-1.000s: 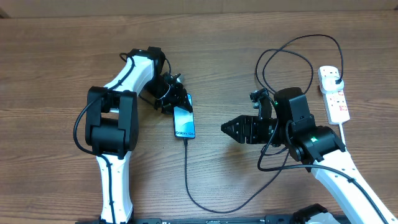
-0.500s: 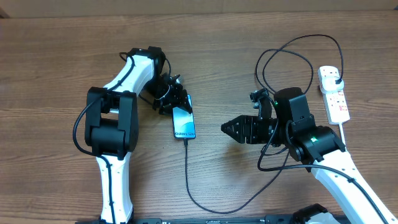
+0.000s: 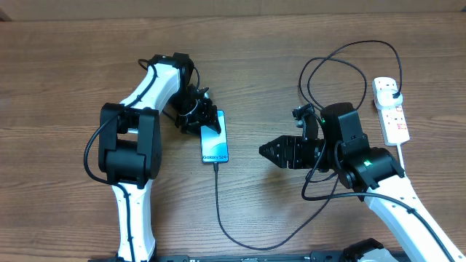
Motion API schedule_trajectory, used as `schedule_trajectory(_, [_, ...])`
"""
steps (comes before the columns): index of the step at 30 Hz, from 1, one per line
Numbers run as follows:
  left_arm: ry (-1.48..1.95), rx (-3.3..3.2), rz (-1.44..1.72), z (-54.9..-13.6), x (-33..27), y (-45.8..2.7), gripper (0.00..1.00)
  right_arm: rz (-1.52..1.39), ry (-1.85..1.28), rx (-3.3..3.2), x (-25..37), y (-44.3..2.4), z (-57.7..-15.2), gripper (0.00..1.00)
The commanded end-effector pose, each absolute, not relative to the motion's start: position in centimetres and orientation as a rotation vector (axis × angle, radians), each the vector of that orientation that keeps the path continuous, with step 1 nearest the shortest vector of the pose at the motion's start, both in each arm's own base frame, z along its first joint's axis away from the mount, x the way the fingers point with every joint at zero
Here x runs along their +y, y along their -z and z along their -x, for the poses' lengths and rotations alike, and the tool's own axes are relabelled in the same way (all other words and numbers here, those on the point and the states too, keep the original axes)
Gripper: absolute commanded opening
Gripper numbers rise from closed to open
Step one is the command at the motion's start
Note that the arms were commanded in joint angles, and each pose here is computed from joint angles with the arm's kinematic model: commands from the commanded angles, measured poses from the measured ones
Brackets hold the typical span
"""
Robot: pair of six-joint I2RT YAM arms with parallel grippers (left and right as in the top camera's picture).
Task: Plug charger to phone and switch on socket
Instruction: 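Open the left gripper and raise it away from the phone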
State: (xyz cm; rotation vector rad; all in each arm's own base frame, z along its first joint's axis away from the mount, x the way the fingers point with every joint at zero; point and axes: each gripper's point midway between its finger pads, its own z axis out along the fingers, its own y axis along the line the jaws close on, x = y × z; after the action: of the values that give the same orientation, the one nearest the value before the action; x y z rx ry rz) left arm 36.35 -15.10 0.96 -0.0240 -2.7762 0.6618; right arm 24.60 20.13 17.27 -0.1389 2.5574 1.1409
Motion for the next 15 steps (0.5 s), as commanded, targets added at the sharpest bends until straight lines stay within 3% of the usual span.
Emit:
schedule_trajectory(1, [-0.397, -2.827, 0.034, -36.4, -12.0, 1.7, 0.62, 0.171, -1.13, 2.519, 20.2, -18.4, -25.2, 0.56])
schedule_trajectory(3, [-0.356, -2.836, 0.043, -36.5, -11.5, 1.9, 0.66, 0.167, -1.121, 2.519, 20.1, -18.4, -25.3, 0.56])
schedule_trajectory(8, [-0.254, -2.88, 0.056, -37.4, -9.9, 1.2, 0.66, 0.129, -1.034, 2.525, 19.3, -17.9, -26.1, 0.56])
schedule_trajectory(15, [-0.304, -3.111, 0.037, -41.7, -8.5, -7.9, 0.66, -0.027, -0.954, 2.515, 15.9, -19.8, -28.1, 0.49])
